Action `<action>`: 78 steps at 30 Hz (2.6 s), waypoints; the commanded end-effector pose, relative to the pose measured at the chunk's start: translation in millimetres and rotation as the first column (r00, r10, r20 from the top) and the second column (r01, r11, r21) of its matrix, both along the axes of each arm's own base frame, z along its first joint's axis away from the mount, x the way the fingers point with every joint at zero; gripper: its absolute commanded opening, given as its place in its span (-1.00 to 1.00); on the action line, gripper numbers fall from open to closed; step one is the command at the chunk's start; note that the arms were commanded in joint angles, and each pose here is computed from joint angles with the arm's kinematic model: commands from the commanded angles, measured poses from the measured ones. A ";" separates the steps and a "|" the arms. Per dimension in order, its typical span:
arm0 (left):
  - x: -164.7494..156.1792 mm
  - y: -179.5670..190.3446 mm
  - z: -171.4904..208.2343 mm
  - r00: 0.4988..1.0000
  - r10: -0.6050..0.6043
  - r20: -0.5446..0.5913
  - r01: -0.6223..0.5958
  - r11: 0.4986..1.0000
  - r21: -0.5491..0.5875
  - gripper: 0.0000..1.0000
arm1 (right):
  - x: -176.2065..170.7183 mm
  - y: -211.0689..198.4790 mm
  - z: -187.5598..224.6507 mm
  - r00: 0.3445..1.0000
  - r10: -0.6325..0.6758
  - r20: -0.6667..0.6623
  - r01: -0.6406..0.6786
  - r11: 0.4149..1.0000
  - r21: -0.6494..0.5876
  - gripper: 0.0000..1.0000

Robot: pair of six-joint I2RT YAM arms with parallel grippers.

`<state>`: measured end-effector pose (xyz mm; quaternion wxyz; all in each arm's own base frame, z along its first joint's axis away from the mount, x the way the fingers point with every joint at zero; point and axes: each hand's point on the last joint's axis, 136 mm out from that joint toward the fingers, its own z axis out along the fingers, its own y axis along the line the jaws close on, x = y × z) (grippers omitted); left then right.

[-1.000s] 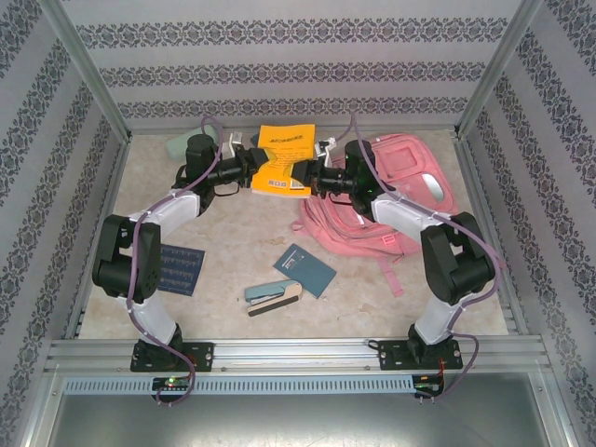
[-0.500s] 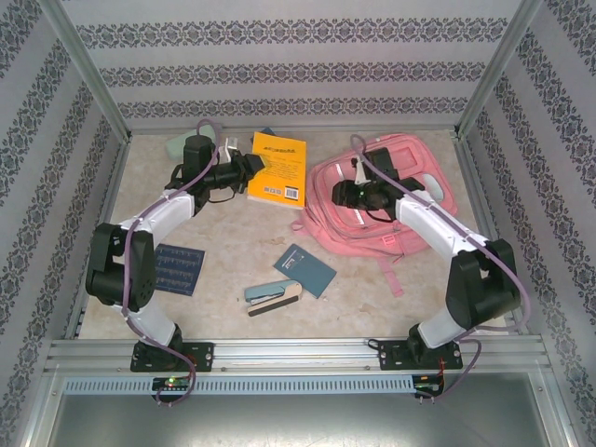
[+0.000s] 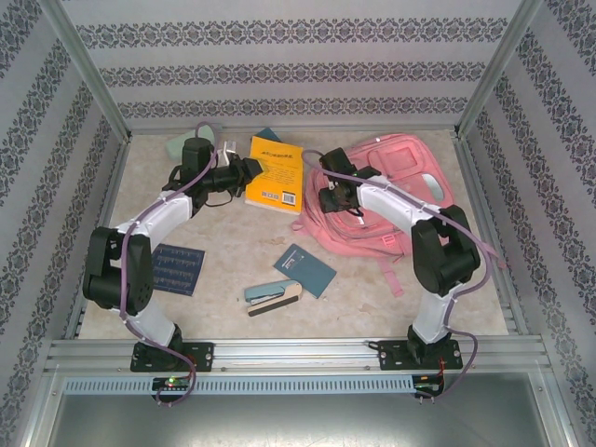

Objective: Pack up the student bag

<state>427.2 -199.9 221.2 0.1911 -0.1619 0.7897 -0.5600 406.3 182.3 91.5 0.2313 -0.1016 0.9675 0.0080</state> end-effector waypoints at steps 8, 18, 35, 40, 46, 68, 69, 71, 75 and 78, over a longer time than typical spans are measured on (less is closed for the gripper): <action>-7.8 1.9 29.3 0.993 -0.023 0.112 0.023 1.000 0.004 -1.00 | 3.5 -15.8 -22.9 0.998 -0.015 -0.057 0.009 0.994 -0.105 -0.89; 6.0 -0.1 16.5 0.995 0.022 0.098 -0.027 0.998 0.056 -1.00 | 24.3 -6.3 95.6 0.988 -0.055 0.141 0.035 0.989 0.145 -1.00; 46.6 -94.5 -14.4 0.995 -0.007 0.098 -0.002 0.996 0.091 -1.00 | 36.4 -4.8 241.3 0.969 -0.073 0.237 -0.111 0.728 0.676 -1.00; 56.6 -122.1 -28.7 0.997 -0.003 0.078 -0.005 0.995 0.098 -1.00 | 41.1 -20.8 258.6 0.965 -0.131 0.226 -0.087 0.655 0.750 -1.00; 61.3 -165.7 -33.0 0.997 -0.023 0.076 0.020 0.999 0.033 -1.00 | 43.4 -20.8 268.1 0.963 -0.152 0.223 -0.088 0.606 0.791 -1.00; 55.5 -161.0 39.5 0.973 0.029 0.230 -0.031 0.999 0.009 -1.00 | 39.0 -27.5 258.7 0.970 -0.120 0.210 -0.109 0.558 0.823 -1.00; 55.6 -165.4 38.5 0.974 0.016 0.227 -0.017 1.000 0.003 -1.00 | 39.0 -26.3 258.5 0.972 -0.113 0.206 -0.111 0.552 0.826 -1.00; 57.0 -173.2 28.1 0.981 -0.006 0.193 0.005 1.000 0.008 -1.00 | 40.0 -25.2 257.3 0.974 -0.109 0.198 -0.109 0.540 0.834 -1.00; 57.0 -190.4 1.9 0.990 -0.034 0.135 0.034 0.999 0.004 -1.00 | 39.6 -21.2 261.4 0.976 -0.093 0.198 -0.124 0.511 0.850 -1.00; 53.9 -207.1 -19.8 0.991 -0.070 0.117 0.062 0.996 0.070 -1.00 | 40.3 -19.9 264.6 0.976 -0.089 0.197 -0.128 0.497 0.858 -1.00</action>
